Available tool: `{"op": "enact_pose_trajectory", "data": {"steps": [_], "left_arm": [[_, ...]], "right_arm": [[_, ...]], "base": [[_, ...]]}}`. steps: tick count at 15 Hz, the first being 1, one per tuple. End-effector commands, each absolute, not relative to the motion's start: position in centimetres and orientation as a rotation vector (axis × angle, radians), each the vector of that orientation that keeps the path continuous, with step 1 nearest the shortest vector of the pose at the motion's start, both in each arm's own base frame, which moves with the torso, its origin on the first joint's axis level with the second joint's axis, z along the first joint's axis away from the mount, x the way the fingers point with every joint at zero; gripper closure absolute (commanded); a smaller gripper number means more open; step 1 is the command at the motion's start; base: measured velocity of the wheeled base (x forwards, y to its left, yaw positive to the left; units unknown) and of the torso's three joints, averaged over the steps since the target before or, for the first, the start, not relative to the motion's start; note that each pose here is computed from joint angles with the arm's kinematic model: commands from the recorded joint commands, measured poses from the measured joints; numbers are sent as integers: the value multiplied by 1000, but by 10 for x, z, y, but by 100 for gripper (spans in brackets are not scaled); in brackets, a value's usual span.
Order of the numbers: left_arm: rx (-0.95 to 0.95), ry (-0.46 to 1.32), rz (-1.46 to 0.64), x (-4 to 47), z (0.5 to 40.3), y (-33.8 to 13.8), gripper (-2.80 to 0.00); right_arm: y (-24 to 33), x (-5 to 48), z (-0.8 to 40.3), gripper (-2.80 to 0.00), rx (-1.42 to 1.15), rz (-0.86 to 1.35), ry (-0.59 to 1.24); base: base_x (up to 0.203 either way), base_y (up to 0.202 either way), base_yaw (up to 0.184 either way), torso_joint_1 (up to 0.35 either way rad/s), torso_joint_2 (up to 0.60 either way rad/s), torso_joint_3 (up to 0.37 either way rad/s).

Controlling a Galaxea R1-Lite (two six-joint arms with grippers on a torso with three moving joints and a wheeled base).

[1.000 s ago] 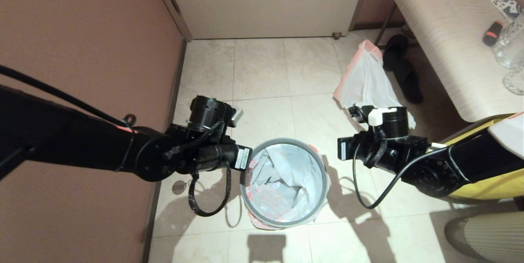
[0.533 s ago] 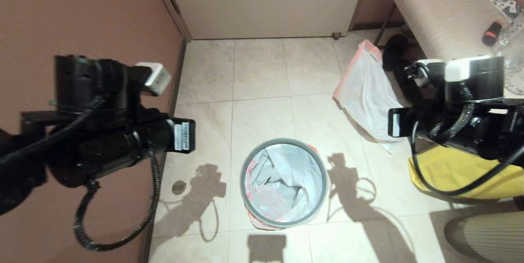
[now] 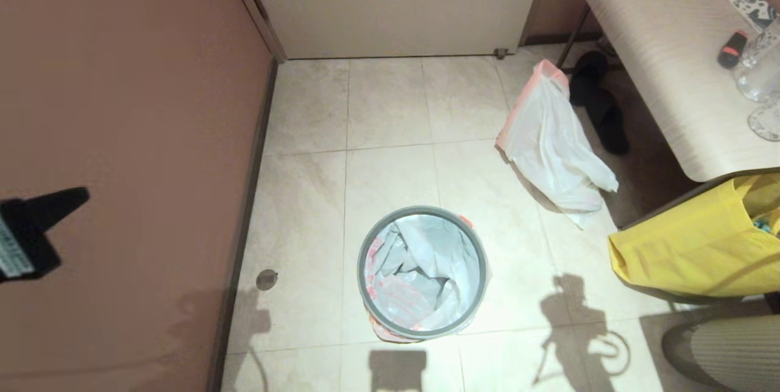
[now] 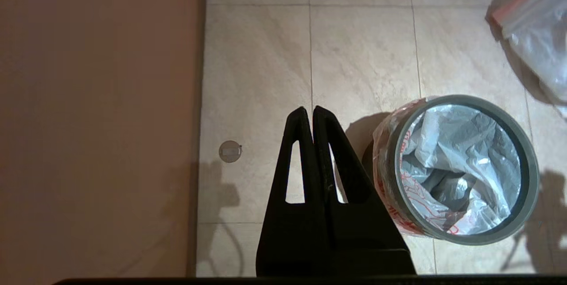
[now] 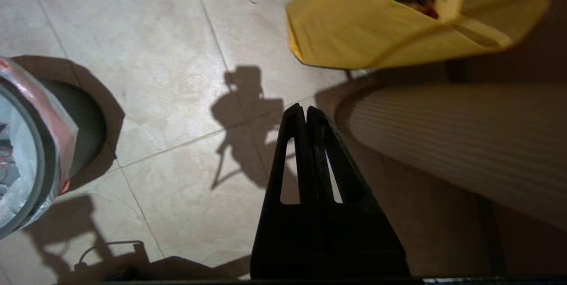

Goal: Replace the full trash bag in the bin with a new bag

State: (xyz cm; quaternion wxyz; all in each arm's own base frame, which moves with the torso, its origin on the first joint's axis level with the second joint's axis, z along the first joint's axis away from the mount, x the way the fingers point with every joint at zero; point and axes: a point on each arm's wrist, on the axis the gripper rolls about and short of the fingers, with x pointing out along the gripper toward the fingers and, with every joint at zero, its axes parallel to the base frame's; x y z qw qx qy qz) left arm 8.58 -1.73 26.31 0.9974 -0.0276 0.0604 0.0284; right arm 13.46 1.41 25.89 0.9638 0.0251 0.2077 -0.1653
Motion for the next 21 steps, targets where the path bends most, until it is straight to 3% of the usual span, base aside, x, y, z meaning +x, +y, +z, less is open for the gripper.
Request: {"op": "enact_pose_trajectory", "data": {"steps": [1, 5, 9, 15, 21], "left_arm": [[-107, 6, 99, 43, 258, -3, 0], [-152, -28, 141, -18, 227, 7, 0], [-153, 13, 163, -46, 191, 6, 0], [-146, 64, 120, -51, 117, 3, 0], [-112, 169, 54, -37, 83, 1, 0]], "right_arm": [[-2, 78, 269, 0, 119, -405, 319], [-10, -13, 259, 0, 148, -461, 285], [-4, -56, 245, 0, 81, -502, 254], [4, -78, 220, 0, 91, -267, 266], [3, -61, 195, 0, 53, -103, 306]], "base": [[0, 0, 0, 0, 0, 0], [0, 0, 0, 0, 0, 0], [0, 0, 0, 0, 0, 0], [0, 0, 0, 0, 0, 0], [0, 0, 0, 0, 0, 0]]}}
